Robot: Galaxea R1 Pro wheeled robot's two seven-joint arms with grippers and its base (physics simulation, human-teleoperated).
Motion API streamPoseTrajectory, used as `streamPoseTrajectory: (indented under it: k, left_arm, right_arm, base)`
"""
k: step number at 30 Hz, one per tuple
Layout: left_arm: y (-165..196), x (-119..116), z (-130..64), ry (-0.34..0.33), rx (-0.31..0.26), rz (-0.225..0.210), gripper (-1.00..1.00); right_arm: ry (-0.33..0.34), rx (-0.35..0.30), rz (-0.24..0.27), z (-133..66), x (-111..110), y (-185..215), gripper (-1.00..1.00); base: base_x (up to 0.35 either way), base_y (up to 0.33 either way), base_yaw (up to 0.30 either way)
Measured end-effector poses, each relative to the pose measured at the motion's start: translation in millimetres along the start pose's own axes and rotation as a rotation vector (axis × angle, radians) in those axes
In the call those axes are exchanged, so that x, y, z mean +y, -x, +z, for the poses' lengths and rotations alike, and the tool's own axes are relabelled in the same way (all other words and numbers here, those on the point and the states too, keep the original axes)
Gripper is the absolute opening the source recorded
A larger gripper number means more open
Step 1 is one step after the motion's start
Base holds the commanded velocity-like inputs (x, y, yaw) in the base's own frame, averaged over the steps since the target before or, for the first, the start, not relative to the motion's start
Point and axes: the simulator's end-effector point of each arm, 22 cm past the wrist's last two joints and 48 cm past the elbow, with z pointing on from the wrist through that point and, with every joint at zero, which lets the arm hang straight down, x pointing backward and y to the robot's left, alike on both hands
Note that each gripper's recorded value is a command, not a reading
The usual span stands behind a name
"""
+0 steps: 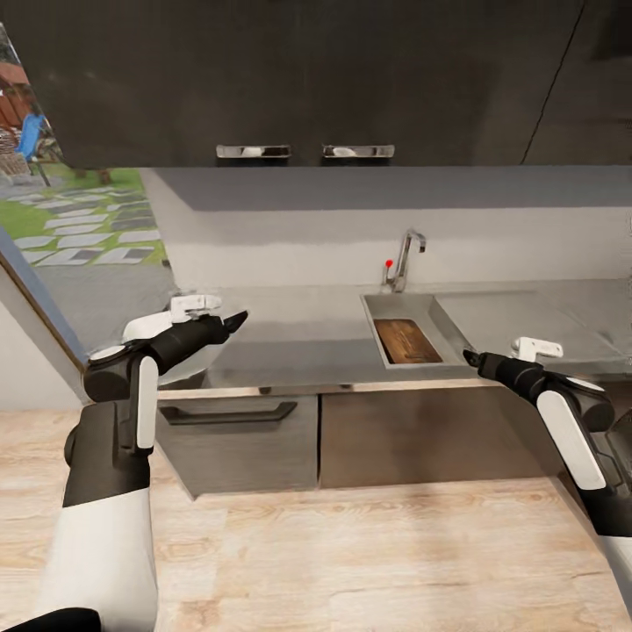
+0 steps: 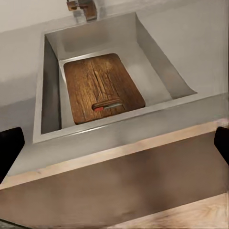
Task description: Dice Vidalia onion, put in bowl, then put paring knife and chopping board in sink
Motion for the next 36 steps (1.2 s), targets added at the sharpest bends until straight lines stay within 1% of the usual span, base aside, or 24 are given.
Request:
streamPoseTrajectory:
  k: [1,2,3,5,6,7,11,12,13,14,15,16,17,20,21,22,23,24,25,26,29,30,31,36]
  left_arm:
    - [-5.0,0.3,-0.8,0.001,0.009,-0.004,1.0]
    - [-36.0,5.1,-2.9,0.01,0.061,-0.022,1.0]
    - [-45.2,5.9,-4.0,0.011,0.076,-0.03,1.0]
    - [-96.1,12.6,-6.8,0.022,0.16,-0.064,1.0]
    - [-133.6,19.8,-7.4,0.038,0.209,-0.08,1.0]
    - [-145.0,21.5,-7.5,0.042,0.221,-0.086,1.0]
    - [-245.5,43.1,-10.2,0.084,0.271,-0.097,1.0]
    - [-285.1,56.8,-16.7,0.108,0.312,-0.117,1.0]
    - [-298.4,60.6,-19.0,0.114,0.329,-0.128,1.0]
    - [-342.6,78.9,-33.9,0.145,0.382,-0.145,1.0]
    - [-366.8,81.5,-40.1,0.151,0.422,-0.162,1.0]
    - [-408.4,101.2,-62.4,0.194,0.475,-0.167,1.0]
    - [-454.4,108.1,-87.7,0.224,0.555,-0.182,1.0]
    - [-509.7,133.9,-138.4,0.316,0.651,-0.18,1.0]
    - [-533.9,165.1,-178.3,0.432,0.714,-0.157,1.0]
    - [-581.6,153.2,-229.3,0.464,0.852,-0.197,1.0]
    - [-587.4,154.4,-239.4,0.479,0.871,-0.2,1.0]
    - [-609.3,161.7,-285.3,0.533,0.942,-0.197,1.0]
    - [-634.9,152.6,-333.2,0.547,1.013,-0.202,1.0]
    - [-652.9,150.7,-380.6,0.574,1.077,-0.203,1.0]
    - [-668.6,146.7,-432.5,0.597,1.142,-0.203,1.0]
    - [-680.3,139.6,-470.9,0.609,1.195,-0.207,1.0]
    - [-688.7,130.5,-503.1,0.615,1.237,-0.211,1.0]
    - [-708.0,99.3,-586.5,0.635,1.39,-0.243,1.0]
  right_arm:
    - [-0.001,0.005,-0.001,-0.6,-0.3,-3.4,1.0]
    - [-0.006,0.04,-0.007,-2.0,-3.7,-25.1,1.0]
    - [-0.008,0.046,-0.008,-2.8,-4.6,-29.5,1.0]
    - [-0.026,0.104,-0.015,-4.7,-14.0,-63.1,1.0]
    - [-0.052,0.162,-0.02,-5.1,-26.2,-96.4,1.0]
    - [-0.06,0.178,-0.021,-5.2,-29.7,-106.0,1.0]
    - [-0.146,0.273,-0.015,4.5,-68.4,-190.9,1.0]
    - [-0.176,0.329,-0.038,6.6,-80.5,-238.6,1.0]
    - [-0.187,0.355,-0.054,6.0,-85.4,-256.9,1.0]
    - [-0.187,0.377,-0.133,2.6,-86.3,-304.5,1.0]
    - [-0.198,0.413,-0.172,-2.2,-94.3,-329.3,1.0]
    - [-0.197,0.429,-0.254,-12.5,-102.1,-364.2,1.0]
    - [-0.207,0.452,-0.296,-20.2,-112.7,-383.8,1.0]
    - [-0.257,0.526,-0.35,-44.5,-143.4,-424.6,1.0]
    - [-0.258,0.589,-0.354,-61.4,-135.0,-461.1,1.0]
    - [-0.317,0.68,-0.375,-91.8,-161.8,-493.8,1.0]
    - [-0.408,0.783,-0.404,-135.5,-205.3,-520.6,1.0]
    - [-0.432,0.818,-0.416,-161.8,-212.9,-540.3,1.0]
    - [-0.431,0.822,-0.422,-166.7,-213.5,-543.6,1.0]
    - [-0.438,0.854,-0.43,-191.6,-219.5,-560.8,1.0]
    - [-0.439,0.901,-0.445,-226.7,-227.1,-582.6,1.0]
    - [-0.442,0.947,-0.456,-257.9,-233.7,-600.9,1.0]
    - [-0.443,0.973,-0.463,-278.3,-237.6,-610.8,1.0]
    - [-0.436,1.089,-0.486,-362.8,-247.4,-650.4,1.0]
  base:
    - [-0.001,0.0,-0.076]
    - [-0.001,0.0,-0.076]
    - [0.0,0.0,-0.076]
    - [0.0,0.0,-0.076]
    - [0.0,0.0,-0.076]
    - [0.0,0.0,-0.076]
    - [0.0,0.0,-0.078]
    - [0.0,0.0,-0.078]
    - [0.0,0.0,-0.063]
    - [0.0,0.0,-0.05]
    - [0.0,0.0,-0.02]
    - [0.0,0.0,-0.013]
    - [0.0,0.0,-0.008]
    - [0.0,0.0,-0.004]
    - [0.0,0.0,0.0]
    - [0.0,0.0,0.0]
    - [0.0,0.0,0.0]
    - [0.0,0.0,0.0]
    - [0.0,0.0,0.0]
    - [0.0,0.0,0.0]
    - [0.0,0.0,0.0]
    - [0.0,0.0,0.0]
    - [0.0,0.0,0.0]
    - [0.0,0.0,0.0]
